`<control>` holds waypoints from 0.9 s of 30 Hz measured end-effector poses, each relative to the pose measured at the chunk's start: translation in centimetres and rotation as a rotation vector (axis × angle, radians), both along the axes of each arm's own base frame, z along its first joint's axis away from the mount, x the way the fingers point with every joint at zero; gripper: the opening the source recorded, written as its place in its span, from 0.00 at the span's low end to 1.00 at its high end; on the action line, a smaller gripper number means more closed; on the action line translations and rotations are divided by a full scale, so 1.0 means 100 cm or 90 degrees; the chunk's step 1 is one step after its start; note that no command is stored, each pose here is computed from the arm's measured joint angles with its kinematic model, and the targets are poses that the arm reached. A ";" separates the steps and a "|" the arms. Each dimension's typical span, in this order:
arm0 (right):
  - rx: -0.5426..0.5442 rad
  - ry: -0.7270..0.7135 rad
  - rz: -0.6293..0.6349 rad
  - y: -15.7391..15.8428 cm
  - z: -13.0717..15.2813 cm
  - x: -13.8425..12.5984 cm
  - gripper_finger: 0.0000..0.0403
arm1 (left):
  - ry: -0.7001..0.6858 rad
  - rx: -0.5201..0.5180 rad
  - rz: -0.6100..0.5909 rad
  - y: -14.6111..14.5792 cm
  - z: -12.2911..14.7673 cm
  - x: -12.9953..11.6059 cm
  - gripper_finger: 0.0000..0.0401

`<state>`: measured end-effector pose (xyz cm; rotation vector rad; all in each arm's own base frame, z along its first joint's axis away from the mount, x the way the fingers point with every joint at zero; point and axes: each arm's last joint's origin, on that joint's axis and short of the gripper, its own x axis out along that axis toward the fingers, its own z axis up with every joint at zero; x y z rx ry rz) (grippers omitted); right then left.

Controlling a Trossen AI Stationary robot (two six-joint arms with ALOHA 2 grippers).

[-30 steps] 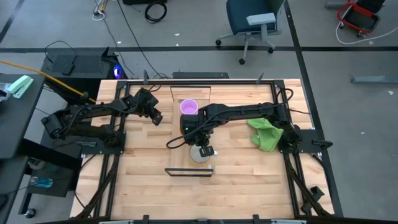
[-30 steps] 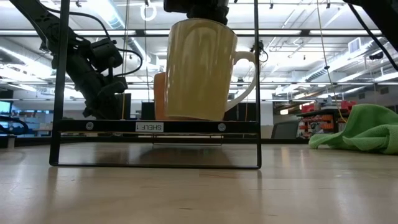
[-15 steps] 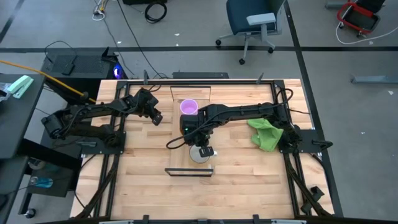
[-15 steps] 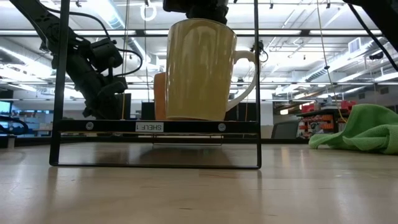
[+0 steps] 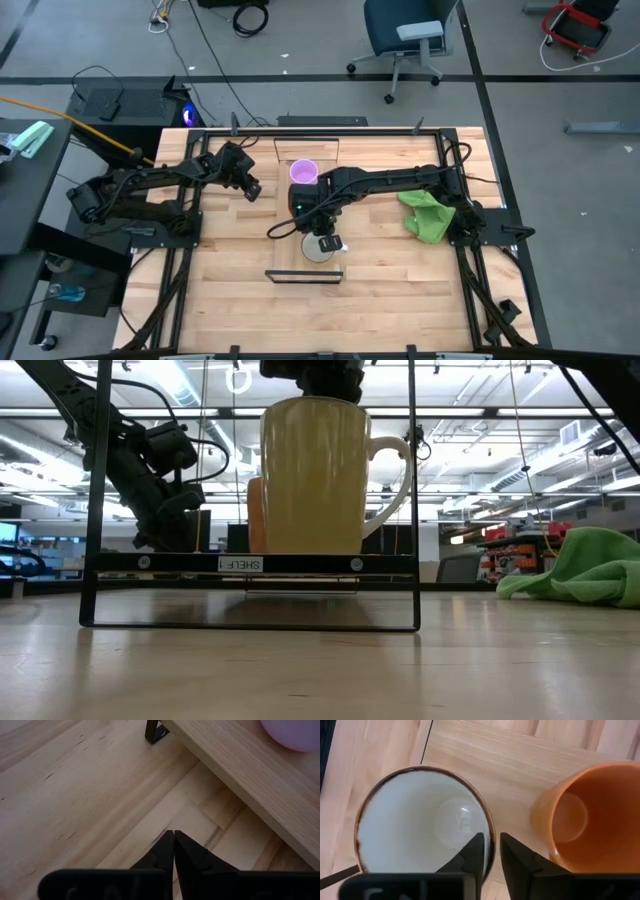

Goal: Stack small to large cups/mugs on shelf
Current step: Put the yellow mug on the shelf

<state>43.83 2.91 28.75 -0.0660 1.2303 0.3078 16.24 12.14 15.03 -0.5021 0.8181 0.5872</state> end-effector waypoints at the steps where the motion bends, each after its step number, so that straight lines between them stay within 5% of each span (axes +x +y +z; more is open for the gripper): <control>1: 0.001 0.001 -0.003 0.000 0.000 0.000 0.18 | 0.000 0.000 0.000 0.000 0.000 0.000 0.05; 9: -0.003 -0.007 -0.007 0.000 0.006 -0.003 0.24 | 0.000 0.000 0.000 0.000 0.000 0.000 0.03; 18: -0.047 -0.073 -0.069 -0.006 0.060 -0.035 0.24 | 0.000 0.000 0.000 0.000 0.000 0.000 0.06; 27: -0.080 -0.056 -0.370 -0.005 0.122 -0.118 0.20 | 0.001 0.000 0.000 0.000 0.000 0.000 0.04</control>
